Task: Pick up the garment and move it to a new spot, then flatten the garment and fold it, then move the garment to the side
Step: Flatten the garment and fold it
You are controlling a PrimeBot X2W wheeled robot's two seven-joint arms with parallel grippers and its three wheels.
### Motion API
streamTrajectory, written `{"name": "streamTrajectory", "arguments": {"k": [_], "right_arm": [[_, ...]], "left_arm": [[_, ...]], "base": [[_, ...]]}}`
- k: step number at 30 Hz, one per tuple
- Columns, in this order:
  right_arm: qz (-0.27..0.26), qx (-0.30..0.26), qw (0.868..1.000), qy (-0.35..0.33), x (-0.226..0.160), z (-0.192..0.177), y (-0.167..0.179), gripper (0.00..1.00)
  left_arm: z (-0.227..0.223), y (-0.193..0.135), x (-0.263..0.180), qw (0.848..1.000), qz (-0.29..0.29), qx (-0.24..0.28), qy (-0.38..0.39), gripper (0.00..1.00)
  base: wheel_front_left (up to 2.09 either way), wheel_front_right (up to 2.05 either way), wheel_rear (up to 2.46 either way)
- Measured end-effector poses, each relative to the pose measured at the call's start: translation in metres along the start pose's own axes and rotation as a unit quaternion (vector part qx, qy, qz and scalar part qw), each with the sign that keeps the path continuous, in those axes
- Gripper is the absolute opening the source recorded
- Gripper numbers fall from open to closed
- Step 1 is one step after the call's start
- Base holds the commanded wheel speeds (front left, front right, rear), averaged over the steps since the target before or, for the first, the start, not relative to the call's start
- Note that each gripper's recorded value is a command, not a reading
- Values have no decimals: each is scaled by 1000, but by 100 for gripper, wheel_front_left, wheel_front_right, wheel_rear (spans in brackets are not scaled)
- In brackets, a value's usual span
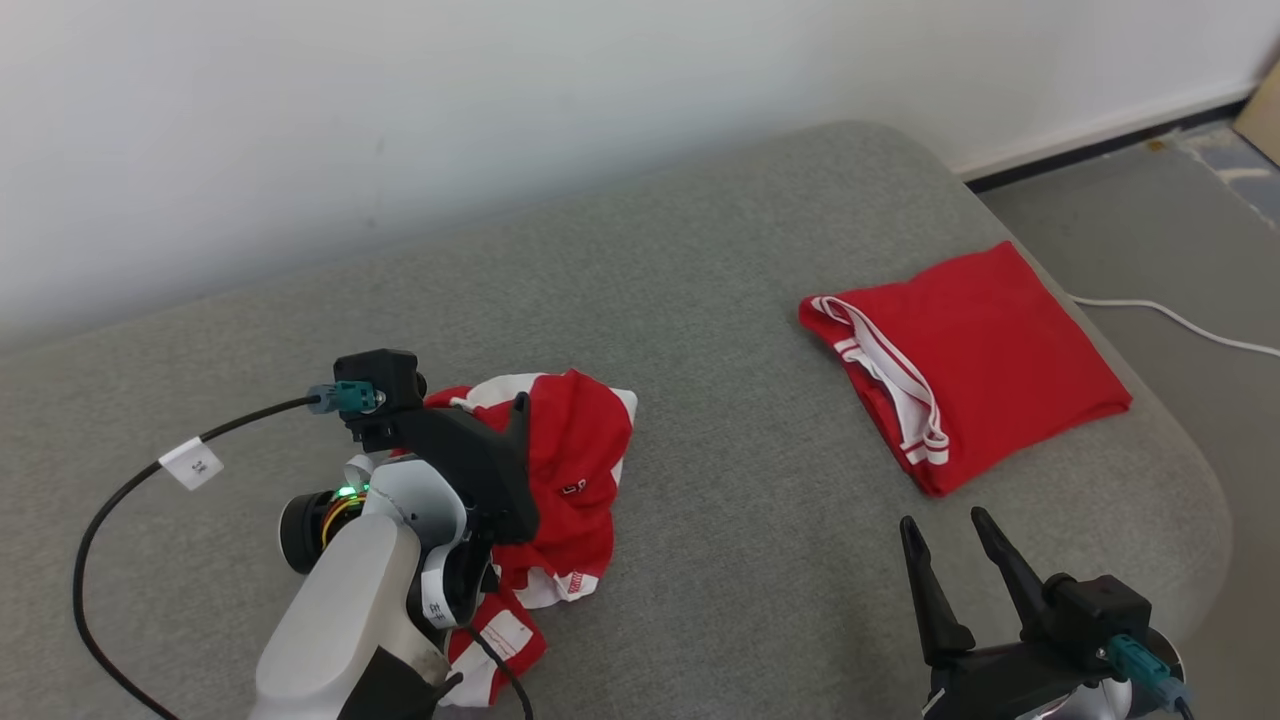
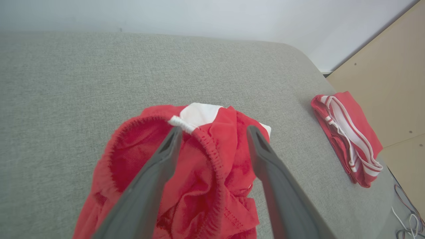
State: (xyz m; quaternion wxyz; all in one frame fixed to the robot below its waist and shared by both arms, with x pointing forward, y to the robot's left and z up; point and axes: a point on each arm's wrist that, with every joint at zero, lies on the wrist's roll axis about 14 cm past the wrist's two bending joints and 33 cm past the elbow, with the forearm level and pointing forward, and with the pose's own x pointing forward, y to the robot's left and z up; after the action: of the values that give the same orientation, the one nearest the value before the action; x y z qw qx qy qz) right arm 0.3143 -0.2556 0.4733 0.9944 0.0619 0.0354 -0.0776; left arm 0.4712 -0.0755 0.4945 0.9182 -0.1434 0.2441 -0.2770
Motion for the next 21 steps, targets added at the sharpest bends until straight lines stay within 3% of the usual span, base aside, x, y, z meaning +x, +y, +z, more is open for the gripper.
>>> {"name": "streamTrajectory", "arguments": {"k": [11,12,13,21], "right_arm": [[-14,3,1000,8,-1,-7,-5,100],[-13,3,1000,8,-1,-7,-5,100],[-13,3,1000,8,-1,-7,-5,100],[-3,0,1000,5,1,-4,-1,100]], "left_arm": [[-20,6,17,999,21,-6,38,100],[-18,5,17,999,17,-3,32,31],[-18,5,17,999,17,-3,32,0],[12,-7,12,999,-12,0,-33,0]], "base": [[0,0,0],[0,0,0],[0,0,0],[0,0,0]]}}
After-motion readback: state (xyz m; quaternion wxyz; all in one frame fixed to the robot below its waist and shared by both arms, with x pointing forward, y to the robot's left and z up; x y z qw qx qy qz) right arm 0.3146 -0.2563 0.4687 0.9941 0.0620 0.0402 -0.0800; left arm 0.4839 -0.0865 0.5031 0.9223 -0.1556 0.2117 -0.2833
